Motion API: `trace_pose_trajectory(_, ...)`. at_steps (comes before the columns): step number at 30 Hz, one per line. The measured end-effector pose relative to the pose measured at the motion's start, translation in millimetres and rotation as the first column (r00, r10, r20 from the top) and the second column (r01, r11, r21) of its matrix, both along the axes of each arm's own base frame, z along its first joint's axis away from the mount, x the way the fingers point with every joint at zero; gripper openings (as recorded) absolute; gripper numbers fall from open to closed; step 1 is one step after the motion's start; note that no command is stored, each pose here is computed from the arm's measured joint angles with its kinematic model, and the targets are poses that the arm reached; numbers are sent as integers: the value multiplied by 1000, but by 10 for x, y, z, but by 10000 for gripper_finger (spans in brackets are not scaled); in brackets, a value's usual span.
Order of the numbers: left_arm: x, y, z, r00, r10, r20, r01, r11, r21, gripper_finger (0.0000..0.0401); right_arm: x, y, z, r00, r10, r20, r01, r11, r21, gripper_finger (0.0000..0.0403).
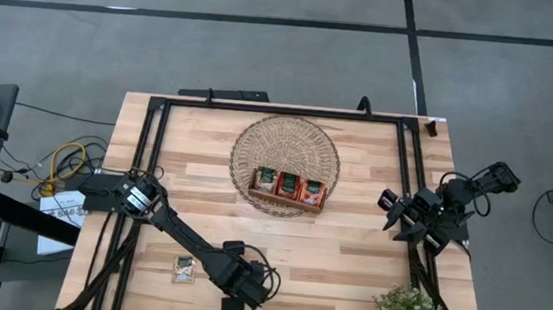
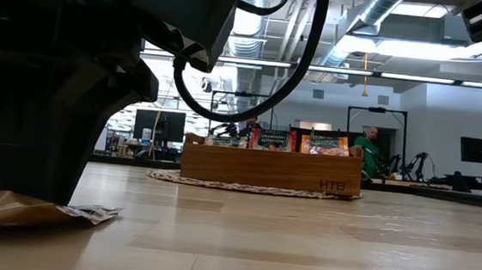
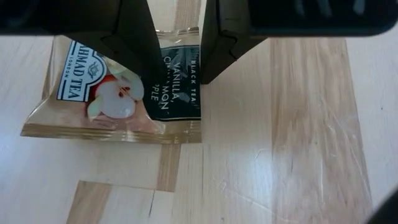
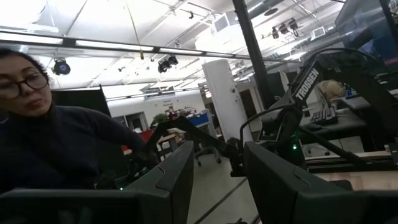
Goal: Pick & Place Tea
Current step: Put the brown tea bag into the left section of the wooden organizer
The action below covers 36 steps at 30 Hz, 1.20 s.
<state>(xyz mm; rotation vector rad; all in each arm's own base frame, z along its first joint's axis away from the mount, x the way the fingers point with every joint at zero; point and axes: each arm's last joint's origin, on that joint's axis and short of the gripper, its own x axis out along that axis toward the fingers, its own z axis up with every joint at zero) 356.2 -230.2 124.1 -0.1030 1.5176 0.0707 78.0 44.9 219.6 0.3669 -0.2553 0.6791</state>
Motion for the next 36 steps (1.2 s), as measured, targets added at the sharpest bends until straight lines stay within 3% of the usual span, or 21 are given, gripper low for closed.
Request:
trace_pose_trajectory(4, 2, 2, 4, 1000, 3, 4, -3, 1000, -4, 84, 0, 0, 0, 1000, 0, 0, 0, 1000, 0, 134)
trace_pose_trajectory(11, -2, 6, 14, 1000, 17, 12, -17, 1000, 6, 8, 0, 0, 0, 1000, 0, 0, 0, 1000, -1, 134)
trace_pose_trajectory(19, -57, 46, 168, 997, 66, 50, -69, 995, 73, 1, 0, 0, 0, 1000, -1, 0, 1, 1000, -1, 134)
trace_pose_trajectory(22, -113, 113, 275, 996, 64, 67, -75, 984, 164, 0, 0, 0, 0, 1000, -1, 1, 1, 1000, -1, 134)
trace_pose_trajectory(29, -135, 275, 781, 994, 0, 112, -47, 907, 419, 0, 1, -1, 0, 1000, -4, 1, 4, 1000, -1, 134)
trace_pose_trajectory(32, -78, 337, 962, 983, -40, 180, -53, 874, 484, 0, 1, -1, 0, 1000, -4, 1, 4, 1000, -1, 134)
trace_pose_trajectory(36, -5, 516, 1055, 976, -117, 181, -21, 784, 620, 0, 1, -1, 0, 1000, -4, 1, 4, 1000, 0, 134)
